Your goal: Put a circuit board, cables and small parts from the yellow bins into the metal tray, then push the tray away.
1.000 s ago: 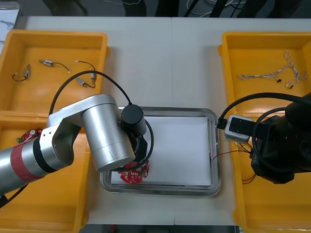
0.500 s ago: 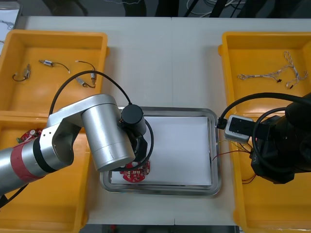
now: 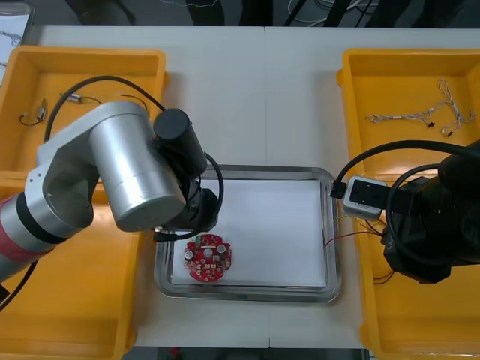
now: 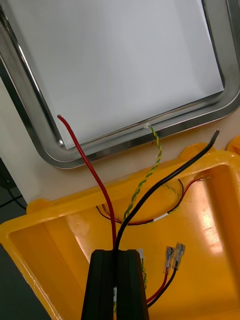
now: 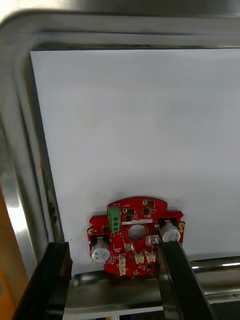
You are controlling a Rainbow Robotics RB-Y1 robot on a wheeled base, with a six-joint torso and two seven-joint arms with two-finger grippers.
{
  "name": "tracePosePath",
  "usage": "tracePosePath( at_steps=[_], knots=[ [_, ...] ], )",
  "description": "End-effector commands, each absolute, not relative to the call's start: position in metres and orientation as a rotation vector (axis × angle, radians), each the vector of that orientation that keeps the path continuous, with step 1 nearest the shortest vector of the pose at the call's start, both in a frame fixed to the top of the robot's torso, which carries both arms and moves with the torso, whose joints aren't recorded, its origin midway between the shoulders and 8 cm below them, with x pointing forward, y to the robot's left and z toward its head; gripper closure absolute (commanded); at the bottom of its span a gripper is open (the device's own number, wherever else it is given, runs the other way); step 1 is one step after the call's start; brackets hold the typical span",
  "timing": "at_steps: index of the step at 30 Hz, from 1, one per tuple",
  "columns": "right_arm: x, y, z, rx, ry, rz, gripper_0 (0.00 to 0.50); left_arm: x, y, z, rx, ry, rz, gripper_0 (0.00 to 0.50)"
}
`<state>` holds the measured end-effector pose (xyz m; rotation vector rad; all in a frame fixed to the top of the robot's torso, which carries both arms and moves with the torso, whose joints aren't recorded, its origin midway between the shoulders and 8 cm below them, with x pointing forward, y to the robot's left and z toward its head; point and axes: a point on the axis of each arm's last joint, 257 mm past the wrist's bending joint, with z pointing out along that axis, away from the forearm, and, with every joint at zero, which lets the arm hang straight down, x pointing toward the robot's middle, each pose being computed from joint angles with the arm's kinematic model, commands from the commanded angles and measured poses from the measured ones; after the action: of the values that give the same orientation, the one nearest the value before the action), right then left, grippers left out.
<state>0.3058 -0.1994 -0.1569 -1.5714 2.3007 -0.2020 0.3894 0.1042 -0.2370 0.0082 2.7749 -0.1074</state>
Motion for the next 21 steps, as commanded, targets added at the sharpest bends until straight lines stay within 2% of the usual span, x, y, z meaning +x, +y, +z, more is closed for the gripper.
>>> tracePosePath(
  at_steps=[1,6,11,21],
  knots=[
    [0.306,-0.184,-0.154,-1.614,2.262,-0.221,0.5,0.4,0.135,-0.188,-0.063,2.714,-0.093,0.0],
    [0.308,-0.172,-0.161,-1.647,2.248,-0.223,0.5,0.399,0.162,-0.168,-0.119,2.721,-0.065,0.0],
    [0.314,-0.151,-0.171,-1.682,2.24,-0.199,0.5,0.41,0.177,-0.147,-0.169,2.681,-0.093,0.0],
    [0.333,-0.114,-0.191,-1.716,2.203,-0.217,0.5,0.427,0.218,-0.127,-0.22,2.66,-0.051,0.0]
  ],
)
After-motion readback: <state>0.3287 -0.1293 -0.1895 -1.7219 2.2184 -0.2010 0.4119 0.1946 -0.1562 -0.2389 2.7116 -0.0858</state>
